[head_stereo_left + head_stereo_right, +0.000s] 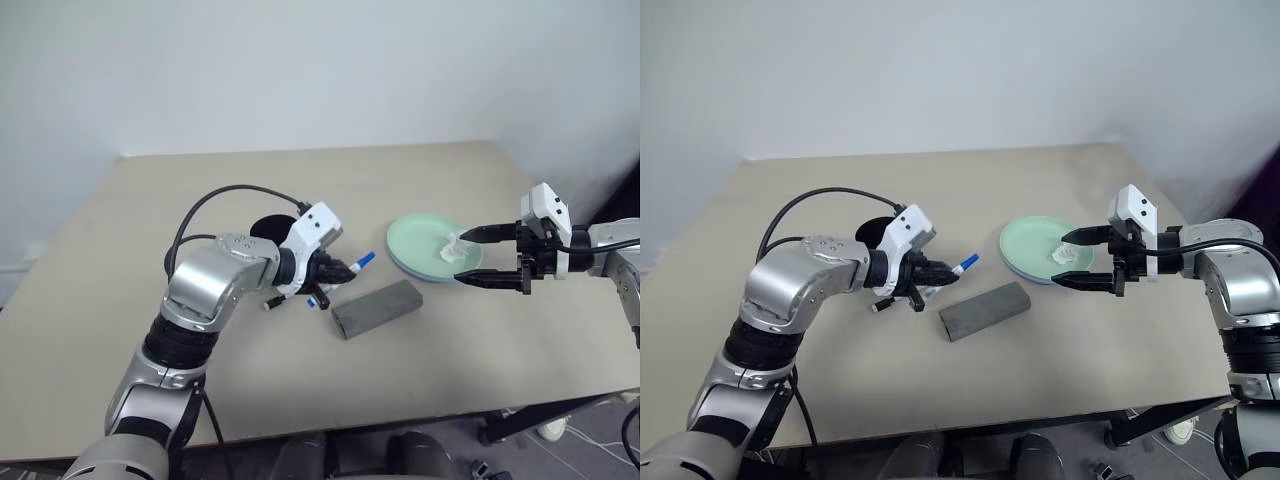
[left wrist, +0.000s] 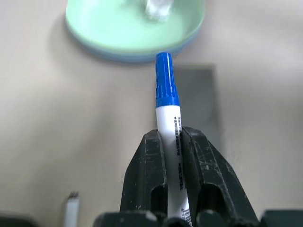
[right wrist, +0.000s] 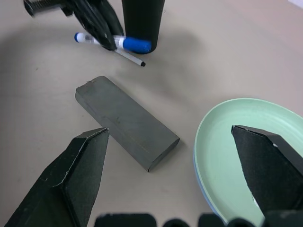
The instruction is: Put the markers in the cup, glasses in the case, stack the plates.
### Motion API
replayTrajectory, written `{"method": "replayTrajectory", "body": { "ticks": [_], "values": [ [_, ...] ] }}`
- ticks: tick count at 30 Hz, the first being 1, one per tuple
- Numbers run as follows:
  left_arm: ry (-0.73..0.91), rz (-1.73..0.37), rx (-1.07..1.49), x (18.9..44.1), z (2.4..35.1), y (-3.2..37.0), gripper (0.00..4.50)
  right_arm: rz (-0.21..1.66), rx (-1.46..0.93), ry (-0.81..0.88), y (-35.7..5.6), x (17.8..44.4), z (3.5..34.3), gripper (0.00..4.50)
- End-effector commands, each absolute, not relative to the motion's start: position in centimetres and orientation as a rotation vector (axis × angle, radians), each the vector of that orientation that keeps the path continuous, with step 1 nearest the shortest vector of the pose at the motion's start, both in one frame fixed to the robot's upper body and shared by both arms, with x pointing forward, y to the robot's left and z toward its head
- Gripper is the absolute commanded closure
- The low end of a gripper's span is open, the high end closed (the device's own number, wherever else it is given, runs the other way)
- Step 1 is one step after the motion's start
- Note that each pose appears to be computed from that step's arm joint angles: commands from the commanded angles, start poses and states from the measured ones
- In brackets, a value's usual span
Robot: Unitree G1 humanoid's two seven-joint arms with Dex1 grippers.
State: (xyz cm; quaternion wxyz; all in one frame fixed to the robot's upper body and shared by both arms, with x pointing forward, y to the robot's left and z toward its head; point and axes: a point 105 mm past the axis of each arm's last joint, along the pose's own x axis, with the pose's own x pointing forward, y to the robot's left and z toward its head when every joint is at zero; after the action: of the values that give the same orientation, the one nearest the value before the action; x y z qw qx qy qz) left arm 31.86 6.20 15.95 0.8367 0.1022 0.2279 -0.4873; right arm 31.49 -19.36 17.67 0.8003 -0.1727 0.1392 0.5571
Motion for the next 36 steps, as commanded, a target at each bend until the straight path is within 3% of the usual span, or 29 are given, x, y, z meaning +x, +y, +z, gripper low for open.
{"method": "replayTrajectory", "body": {
  "ticks": [1,6,10,20,36],
  "values": [
    [0.300,-1.009,0.157,33.0,20.9,6.1,4.41,1.201,-0.406,0.248,-19.0,31.7,19.2,0.00],
    [0.056,-0.940,0.071,35.0,24.5,7.6,4.41,1.203,-0.405,0.245,-19.0,31.7,19.2,0.00],
    [-0.047,-0.868,0.027,36.5,25.1,9.6,4.41,1.205,-0.403,0.242,-18.9,31.7,19.2,0.00],
    [-0.099,-0.669,0.018,39.4,22.0,14.4,4.41,1.203,-0.394,0.240,-18.8,31.7,19.3,0.00],
    [-0.092,-0.662,0.013,38.8,19.6,16.0,4.41,1.198,-0.395,0.241,-18.9,31.8,19.4,0.00]
  ]
}}
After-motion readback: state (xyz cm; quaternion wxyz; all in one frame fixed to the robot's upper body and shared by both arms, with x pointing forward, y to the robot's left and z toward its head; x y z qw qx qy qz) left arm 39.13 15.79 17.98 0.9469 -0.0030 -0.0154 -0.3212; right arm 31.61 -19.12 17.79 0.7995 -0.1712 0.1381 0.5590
